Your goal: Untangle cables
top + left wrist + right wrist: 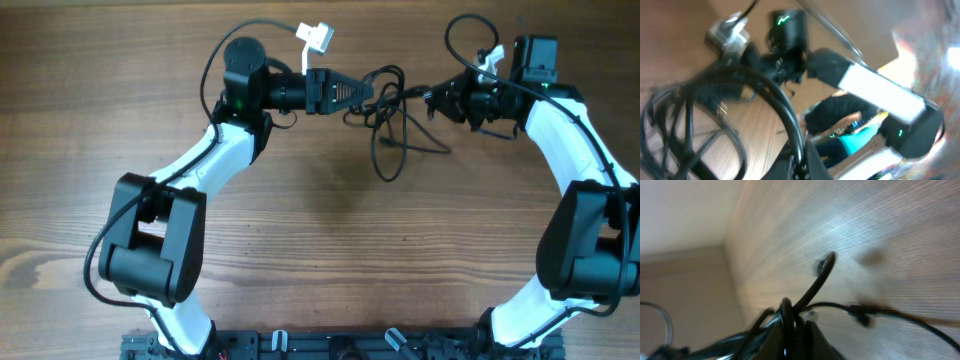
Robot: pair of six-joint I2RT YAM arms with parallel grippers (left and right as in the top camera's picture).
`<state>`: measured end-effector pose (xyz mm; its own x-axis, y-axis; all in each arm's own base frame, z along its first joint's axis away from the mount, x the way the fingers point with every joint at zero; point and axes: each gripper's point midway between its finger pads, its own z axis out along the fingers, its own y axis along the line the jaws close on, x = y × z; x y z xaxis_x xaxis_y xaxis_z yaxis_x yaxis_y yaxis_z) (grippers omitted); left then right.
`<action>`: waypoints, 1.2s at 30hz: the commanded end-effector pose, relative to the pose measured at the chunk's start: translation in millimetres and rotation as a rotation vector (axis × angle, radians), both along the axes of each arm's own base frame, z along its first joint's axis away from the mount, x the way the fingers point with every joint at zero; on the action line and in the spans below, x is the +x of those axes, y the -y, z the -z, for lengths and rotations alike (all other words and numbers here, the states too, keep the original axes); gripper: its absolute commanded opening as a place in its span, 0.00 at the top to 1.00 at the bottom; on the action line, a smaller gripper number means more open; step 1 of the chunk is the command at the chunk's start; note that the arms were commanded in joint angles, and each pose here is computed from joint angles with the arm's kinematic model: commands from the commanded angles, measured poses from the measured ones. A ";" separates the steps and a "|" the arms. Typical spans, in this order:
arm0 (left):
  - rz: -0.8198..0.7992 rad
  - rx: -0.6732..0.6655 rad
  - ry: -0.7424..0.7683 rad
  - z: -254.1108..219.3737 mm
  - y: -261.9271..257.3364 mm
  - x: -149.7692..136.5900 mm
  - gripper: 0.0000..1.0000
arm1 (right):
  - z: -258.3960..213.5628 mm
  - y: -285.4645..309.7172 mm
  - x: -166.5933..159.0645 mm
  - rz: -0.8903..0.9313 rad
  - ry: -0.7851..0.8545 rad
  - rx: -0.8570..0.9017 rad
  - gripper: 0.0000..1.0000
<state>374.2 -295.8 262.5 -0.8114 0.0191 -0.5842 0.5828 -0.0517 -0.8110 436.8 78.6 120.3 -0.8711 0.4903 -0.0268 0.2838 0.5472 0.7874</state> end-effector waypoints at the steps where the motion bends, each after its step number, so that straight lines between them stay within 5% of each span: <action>1: 0.055 -0.049 0.172 -36.6 -13.8 -15.0 0.96 | 39.8 49.3 -0.8 0.075 -0.050 -0.276 0.96; 11: -0.164 -0.024 0.017 -27.3 -87.3 40.6 0.96 | 50.1 45.7 -29.0 -0.030 -0.117 -0.306 0.95; 22: -0.410 0.124 -0.266 44.3 -89.1 78.1 0.96 | 37.8 9.8 -42.2 -0.218 -0.034 -0.201 0.94; 29: -0.575 0.337 -0.358 103.2 -86.1 82.9 0.96 | 38.5 3.2 -45.8 -0.253 -0.028 -0.207 0.50; 36: -0.651 0.524 -0.384 142.3 -85.6 73.1 0.96 | 36.1 3.6 -45.3 -0.255 -0.017 -0.213 0.43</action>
